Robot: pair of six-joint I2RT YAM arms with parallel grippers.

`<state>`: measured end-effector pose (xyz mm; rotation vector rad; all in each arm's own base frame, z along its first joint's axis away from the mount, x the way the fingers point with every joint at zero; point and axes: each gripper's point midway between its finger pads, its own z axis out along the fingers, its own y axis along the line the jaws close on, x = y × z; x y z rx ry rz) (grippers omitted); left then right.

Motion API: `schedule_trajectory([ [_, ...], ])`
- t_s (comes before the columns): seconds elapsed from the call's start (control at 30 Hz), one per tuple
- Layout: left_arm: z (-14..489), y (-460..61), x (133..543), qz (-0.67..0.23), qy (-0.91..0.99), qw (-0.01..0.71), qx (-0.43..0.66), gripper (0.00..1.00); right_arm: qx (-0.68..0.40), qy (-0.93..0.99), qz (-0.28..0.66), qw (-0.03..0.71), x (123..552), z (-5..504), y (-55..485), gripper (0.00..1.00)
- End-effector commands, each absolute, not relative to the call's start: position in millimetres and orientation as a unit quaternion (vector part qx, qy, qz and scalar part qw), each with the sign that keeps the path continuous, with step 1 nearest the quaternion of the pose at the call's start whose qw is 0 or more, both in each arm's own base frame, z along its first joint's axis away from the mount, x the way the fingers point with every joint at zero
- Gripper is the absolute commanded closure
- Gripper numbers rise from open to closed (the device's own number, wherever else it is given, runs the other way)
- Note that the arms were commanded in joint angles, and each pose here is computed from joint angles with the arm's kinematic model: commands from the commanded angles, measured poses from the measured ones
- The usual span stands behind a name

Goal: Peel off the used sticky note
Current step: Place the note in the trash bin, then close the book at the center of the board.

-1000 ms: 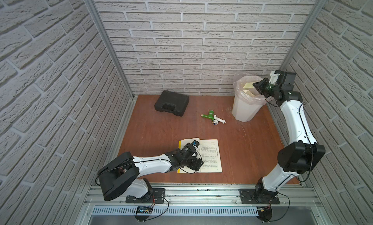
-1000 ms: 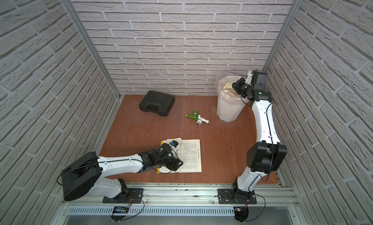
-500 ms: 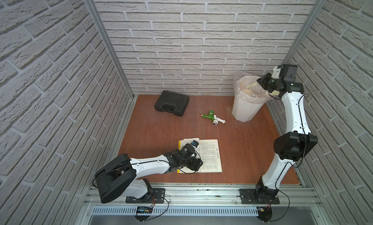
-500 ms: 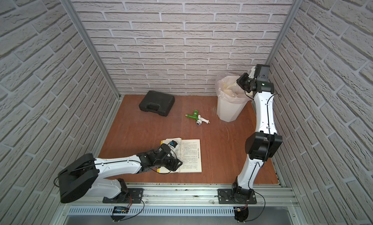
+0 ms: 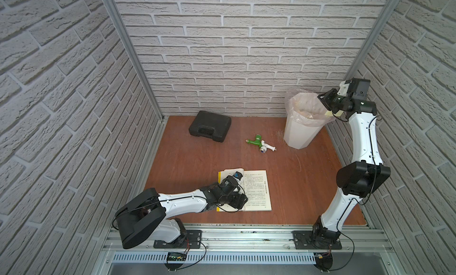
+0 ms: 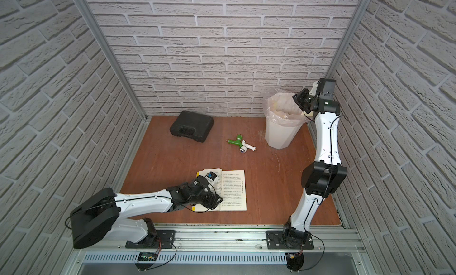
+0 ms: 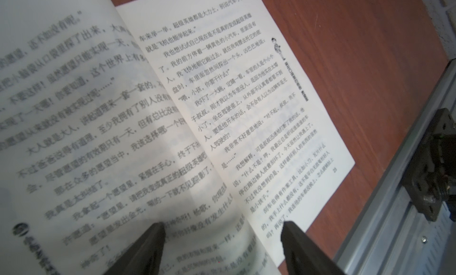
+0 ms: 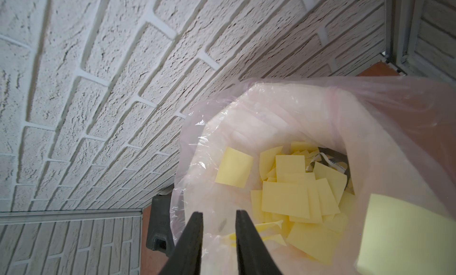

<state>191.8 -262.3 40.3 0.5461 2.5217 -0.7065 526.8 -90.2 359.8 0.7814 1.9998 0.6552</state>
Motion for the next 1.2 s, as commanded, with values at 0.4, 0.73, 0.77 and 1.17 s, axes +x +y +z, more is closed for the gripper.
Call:
schedule_trajectory([
  [0.4, 68.9, -222.5, 198.6, -0.247, 0.920, 0.282, 0.114, 0.14, 0.215, 0.806, 0.270, 0.481, 460.7, 391.1, -22.4, 0.57],
  [0.73, 76.2, -159.2, 204.3, -0.249, 0.915, 0.316, -0.015, 0.08, 0.134, 0.828, 0.265, 0.476, 393.5, 362.9, 45.8, 0.54],
  [0.77, 76.7, -153.9, 204.4, -0.254, 0.913, 0.320, -0.027, 0.07, 0.126, 0.831, 0.268, 0.472, 387.5, 355.4, 54.1, 0.54],
  [1.17, 73.6, -147.4, 206.5, -0.346, 0.884, 0.305, -0.079, 0.02, 0.082, 0.888, 0.301, 0.338, 313.7, 207.1, 133.3, 0.45],
])
